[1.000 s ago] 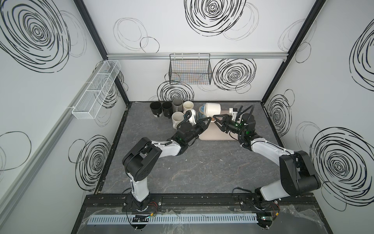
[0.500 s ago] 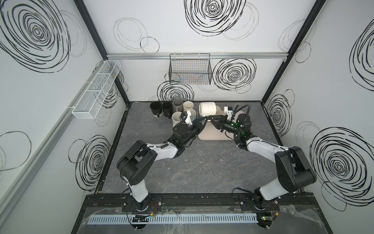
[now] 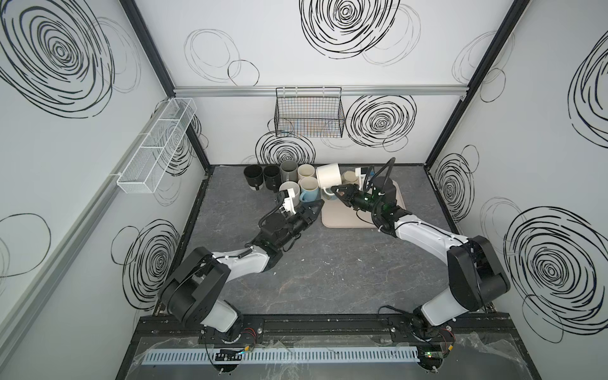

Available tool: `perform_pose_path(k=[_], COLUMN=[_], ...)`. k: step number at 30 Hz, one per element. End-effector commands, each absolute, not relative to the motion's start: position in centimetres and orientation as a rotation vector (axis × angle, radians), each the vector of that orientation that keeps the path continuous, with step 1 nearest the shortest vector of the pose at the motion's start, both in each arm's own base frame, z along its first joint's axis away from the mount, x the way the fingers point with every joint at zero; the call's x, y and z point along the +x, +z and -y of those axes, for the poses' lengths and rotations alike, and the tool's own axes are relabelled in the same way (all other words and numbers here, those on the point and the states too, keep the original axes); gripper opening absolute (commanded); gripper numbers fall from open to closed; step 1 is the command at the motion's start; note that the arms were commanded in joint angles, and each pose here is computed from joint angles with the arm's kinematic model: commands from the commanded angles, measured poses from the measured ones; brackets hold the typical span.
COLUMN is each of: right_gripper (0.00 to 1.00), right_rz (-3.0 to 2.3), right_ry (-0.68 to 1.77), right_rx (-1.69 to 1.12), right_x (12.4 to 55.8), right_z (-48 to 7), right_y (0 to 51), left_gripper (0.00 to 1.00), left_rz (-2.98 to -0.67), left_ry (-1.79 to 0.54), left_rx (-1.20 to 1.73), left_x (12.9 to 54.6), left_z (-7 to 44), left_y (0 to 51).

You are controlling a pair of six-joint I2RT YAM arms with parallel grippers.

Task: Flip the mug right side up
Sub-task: 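Hold the red-lined white mug with the left gripper while the right gripper steadies its rim, then carry the red-lined mug upright to the mug cluster with the left gripper while right withdraws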

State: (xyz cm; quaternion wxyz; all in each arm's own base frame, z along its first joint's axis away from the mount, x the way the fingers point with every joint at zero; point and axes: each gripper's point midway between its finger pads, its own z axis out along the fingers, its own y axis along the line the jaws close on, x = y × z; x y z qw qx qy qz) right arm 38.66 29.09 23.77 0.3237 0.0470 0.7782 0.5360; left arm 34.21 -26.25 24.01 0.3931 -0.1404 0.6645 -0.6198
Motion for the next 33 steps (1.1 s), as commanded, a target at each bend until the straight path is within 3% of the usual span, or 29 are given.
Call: perform_pose_path(k=[1,7,16,33], right_gripper=[0.00,0.00,0.00,0.00], right_rz=[-2.038,-2.108,-2.018,-2.012], right_ry=[1.152,0.782,0.509,0.267], right_rx=[-0.060,-0.339,-0.716,-0.884], right_x=[38.8,37.3,34.8,38.2], right_z=[-30.1,-33.7,-40.4,-50.5], right_y=[23.9,20.7,18.2,11.7], left_gripper=[0.43,0.45,0.46,0.43], left_rz=[-1.730,-1.872,-1.900,-1.897], left_ry=[-1.479,-1.230,-1.065,-1.006], left_rx=[-0.343,-0.466,-0.669,-0.915], left_x=[33.3,32.3,31.1,30.3], left_z=[23.6,17.0,8.7,3.4], left_y=[22.4,17.9,15.2,10.5])
